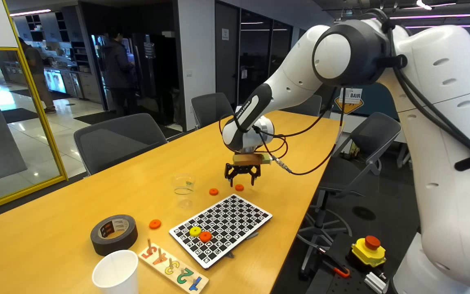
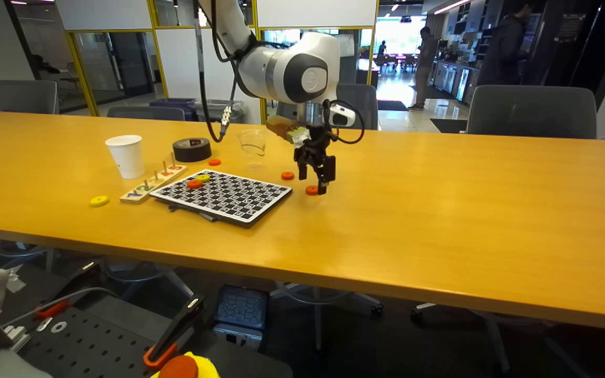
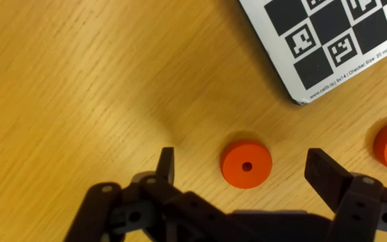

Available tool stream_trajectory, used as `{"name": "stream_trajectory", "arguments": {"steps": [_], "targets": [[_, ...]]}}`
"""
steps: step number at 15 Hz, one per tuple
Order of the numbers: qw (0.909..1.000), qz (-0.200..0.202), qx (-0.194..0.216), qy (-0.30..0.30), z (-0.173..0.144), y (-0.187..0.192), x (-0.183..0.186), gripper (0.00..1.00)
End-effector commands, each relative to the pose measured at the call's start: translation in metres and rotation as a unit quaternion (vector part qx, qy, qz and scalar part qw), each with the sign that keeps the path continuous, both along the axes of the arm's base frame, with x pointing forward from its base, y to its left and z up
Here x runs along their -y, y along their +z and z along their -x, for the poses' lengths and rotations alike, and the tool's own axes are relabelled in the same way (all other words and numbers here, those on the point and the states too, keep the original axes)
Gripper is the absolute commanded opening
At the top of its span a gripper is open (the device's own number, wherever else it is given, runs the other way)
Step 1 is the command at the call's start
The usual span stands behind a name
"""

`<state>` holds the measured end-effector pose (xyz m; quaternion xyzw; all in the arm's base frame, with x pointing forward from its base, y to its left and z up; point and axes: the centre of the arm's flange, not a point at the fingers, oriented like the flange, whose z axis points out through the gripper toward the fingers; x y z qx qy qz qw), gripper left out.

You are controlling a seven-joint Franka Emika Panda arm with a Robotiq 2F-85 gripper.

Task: Put the orange circles into the transparent cup and the yellow circles into the white cup.

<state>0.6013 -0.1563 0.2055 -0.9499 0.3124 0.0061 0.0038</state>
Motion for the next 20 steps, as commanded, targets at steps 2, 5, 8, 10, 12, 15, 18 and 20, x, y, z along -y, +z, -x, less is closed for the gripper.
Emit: {"name": "stream_trajectory", "arguments": {"steps": [2,5,8,10,12,15,18,20], "targets": [[0.9996,0.004,0.011,-0.024,-0.0204,-0.0016,0.0097,1.0],[0.9994,0.005,0.009,-0.033,-0.0224,-0.0044,0.011,1.0],[0.9995,0.003,0.005,-0.031,-0.0242,-0.0067,0.0106,1.0],[0.9996,0.002,0.004,-0.03,-0.0248,-0.0069,0.0099,1.0],[0.9995,0.003,0.003,-0.03,-0.0238,-0.005,0.0094,1.0],[0.9996,0.002,0.001,-0.029,-0.0217,-0.0012,0.0089,1.0],[0.9996,-0.001,-0.005,-0.027,-0.0202,-0.0013,0.0068,1.0],[0.9996,-0.004,-0.012,-0.026,-0.0188,-0.0021,0.0054,1.0]]}}
